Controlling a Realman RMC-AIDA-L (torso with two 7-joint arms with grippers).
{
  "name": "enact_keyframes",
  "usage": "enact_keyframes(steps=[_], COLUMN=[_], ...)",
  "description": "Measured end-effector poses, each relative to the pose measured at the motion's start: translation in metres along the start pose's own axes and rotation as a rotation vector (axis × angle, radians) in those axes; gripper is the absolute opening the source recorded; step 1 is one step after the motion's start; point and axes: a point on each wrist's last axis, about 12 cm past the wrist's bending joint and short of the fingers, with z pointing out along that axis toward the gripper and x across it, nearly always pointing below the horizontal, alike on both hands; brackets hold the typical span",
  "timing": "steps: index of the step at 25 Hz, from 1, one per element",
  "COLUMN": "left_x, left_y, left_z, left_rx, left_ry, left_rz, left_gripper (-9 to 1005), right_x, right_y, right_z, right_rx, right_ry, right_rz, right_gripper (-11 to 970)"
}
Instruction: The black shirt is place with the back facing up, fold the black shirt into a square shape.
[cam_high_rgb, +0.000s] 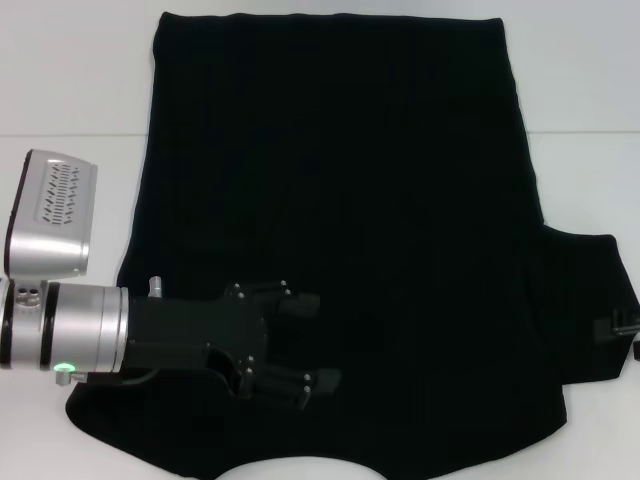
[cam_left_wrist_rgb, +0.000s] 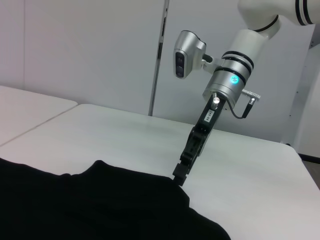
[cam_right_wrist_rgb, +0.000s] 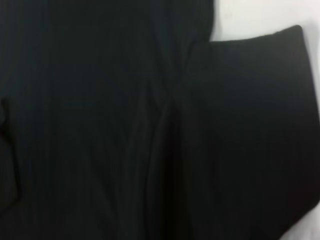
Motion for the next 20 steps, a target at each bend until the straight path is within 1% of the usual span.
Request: enact_keyframes(steps=[5, 12, 17, 20], left_x=[-0.001, 0.000, 0.001, 0.002], left_y=[0.001, 0.001, 0.001, 0.001], left_z=[-0.001, -0.002, -0.004, -0.004], left_rx=[-0.005, -0.010, -0.015, -0.019], left_ry=[-0.002, -0.002, -0.004, -0.008], left_rz=[0.000, -0.002, -0.007, -0.010], left_gripper=[951, 952, 952, 952], right_x=[-0.005, -0.005, -0.002, -0.001], right_y=[0.005, 0.010, 0.007, 0.005], right_z=[0.008, 0.017, 0.018, 0.018], right_rx=[0.012, 0.033, 0.036, 0.037], right_ry=[-0.019, -0.002, 0.000, -0.004], right_rz=[0.000, -0.011, -0.002, 0.000], right_gripper=[863, 777, 549, 303])
